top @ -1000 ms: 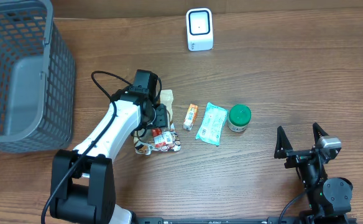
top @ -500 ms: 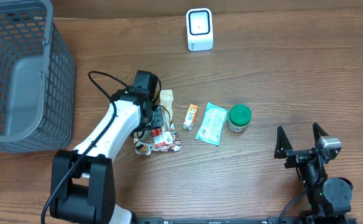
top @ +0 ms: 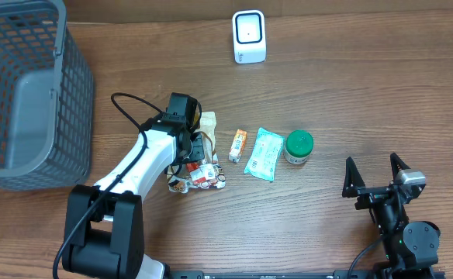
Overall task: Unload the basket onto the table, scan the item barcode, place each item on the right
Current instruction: 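Lower the bread bag onto the table left of the orange pack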
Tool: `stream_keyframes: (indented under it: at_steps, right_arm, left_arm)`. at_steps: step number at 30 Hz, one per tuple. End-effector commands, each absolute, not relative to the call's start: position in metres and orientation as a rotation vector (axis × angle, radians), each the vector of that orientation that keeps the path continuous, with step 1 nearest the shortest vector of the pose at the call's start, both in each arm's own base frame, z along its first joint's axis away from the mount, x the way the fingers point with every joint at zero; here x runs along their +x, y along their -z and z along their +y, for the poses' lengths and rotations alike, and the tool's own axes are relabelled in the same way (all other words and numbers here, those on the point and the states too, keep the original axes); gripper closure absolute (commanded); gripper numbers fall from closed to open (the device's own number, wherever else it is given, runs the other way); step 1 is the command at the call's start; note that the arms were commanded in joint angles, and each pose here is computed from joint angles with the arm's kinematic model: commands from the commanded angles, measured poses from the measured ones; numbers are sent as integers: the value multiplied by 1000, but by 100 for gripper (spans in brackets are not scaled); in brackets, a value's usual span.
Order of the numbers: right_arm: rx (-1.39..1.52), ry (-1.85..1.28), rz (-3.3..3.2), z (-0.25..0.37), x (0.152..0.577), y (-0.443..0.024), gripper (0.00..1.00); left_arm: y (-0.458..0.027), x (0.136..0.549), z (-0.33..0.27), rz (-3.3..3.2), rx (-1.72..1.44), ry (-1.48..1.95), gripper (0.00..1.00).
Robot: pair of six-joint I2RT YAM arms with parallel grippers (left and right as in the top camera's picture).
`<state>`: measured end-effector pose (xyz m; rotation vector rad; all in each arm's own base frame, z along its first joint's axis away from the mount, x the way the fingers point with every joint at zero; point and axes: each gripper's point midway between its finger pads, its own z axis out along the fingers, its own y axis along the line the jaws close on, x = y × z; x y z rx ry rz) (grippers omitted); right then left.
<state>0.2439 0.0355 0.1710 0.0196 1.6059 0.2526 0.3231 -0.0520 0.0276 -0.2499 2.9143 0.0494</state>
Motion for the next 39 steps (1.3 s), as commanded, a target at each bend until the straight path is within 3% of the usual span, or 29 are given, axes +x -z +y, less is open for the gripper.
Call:
stream_keyframes:
  at_steps: [1, 11, 18, 29, 39]
  right_arm:
    - [23, -242, 1607, 34, 245, -168, 0]
    - [23, -242, 1608, 34, 245, -168, 0]
    - [23, -242, 1607, 34, 245, -168, 0]
    - [23, -242, 1608, 34, 245, -168, 0]
    - [23, -242, 1608, 34, 245, -168, 0]
  left_arm:
    - [-23, 322, -51, 2917, -242, -60, 77]
    - [-23, 324, -60, 2924, -61, -7, 61]
    - [-38, 335, -62, 2904, -62, 3, 33]
    - [-79, 353, -66, 2883, -67, 11, 29]
    - [-83, 350, -66, 2900, -70, 7, 28]
